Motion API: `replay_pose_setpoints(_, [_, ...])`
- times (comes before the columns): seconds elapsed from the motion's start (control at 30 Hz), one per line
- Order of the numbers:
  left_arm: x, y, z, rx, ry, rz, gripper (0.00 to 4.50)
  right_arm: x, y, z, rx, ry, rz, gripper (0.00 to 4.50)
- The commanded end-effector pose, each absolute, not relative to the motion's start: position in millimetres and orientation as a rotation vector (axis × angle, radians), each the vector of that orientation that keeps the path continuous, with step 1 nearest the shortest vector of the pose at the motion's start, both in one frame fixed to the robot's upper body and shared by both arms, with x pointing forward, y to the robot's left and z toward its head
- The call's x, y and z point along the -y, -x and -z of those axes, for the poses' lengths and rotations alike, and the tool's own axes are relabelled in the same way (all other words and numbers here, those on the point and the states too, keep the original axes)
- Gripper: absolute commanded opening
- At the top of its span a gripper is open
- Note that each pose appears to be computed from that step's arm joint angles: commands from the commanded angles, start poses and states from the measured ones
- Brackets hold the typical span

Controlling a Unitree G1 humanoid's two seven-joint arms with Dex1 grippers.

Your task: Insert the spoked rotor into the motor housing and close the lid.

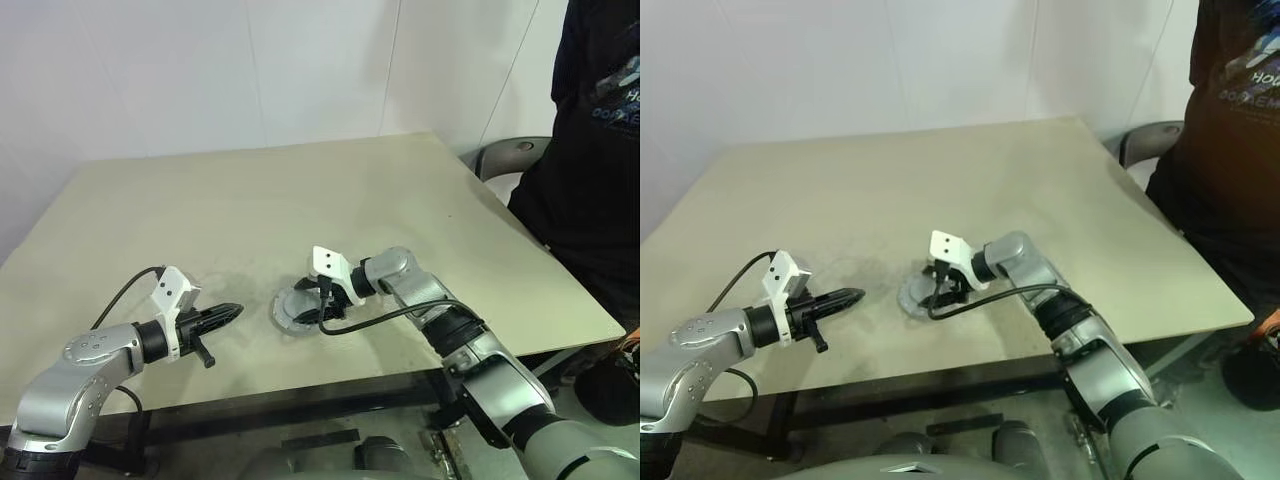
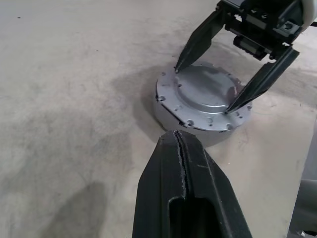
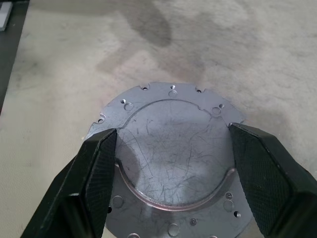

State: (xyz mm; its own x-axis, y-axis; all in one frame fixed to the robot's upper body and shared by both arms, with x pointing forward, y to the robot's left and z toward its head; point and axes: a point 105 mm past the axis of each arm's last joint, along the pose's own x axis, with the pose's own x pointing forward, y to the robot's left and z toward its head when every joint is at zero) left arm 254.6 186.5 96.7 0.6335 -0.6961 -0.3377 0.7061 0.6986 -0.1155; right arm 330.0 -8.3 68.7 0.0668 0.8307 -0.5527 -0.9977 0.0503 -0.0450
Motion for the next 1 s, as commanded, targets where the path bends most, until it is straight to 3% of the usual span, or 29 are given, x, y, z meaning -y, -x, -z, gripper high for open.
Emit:
replay_pose_setpoints(0.03, [-185.1, -257.0, -105.8, -0.337, -0.053, 0.812, 0.00, 16.7, -334.1, -50.6, -0.535, 0.498, -1.392, 3.18])
replay_pose_setpoints(0.47, [-179.8, -254.6, -104.8, -0.336, -0.054, 0.818, 0.00, 18.9, -331.7, -46.4, -0.596, 0.451, -1.366, 3.18])
replay_pose_setpoints(1.0, [-183.6, -256.7, -103.6, -0.338, -0.054, 0.815, 0.00, 15.5, -334.5, -69.1, -0.480, 0.405, -1.421, 3.18])
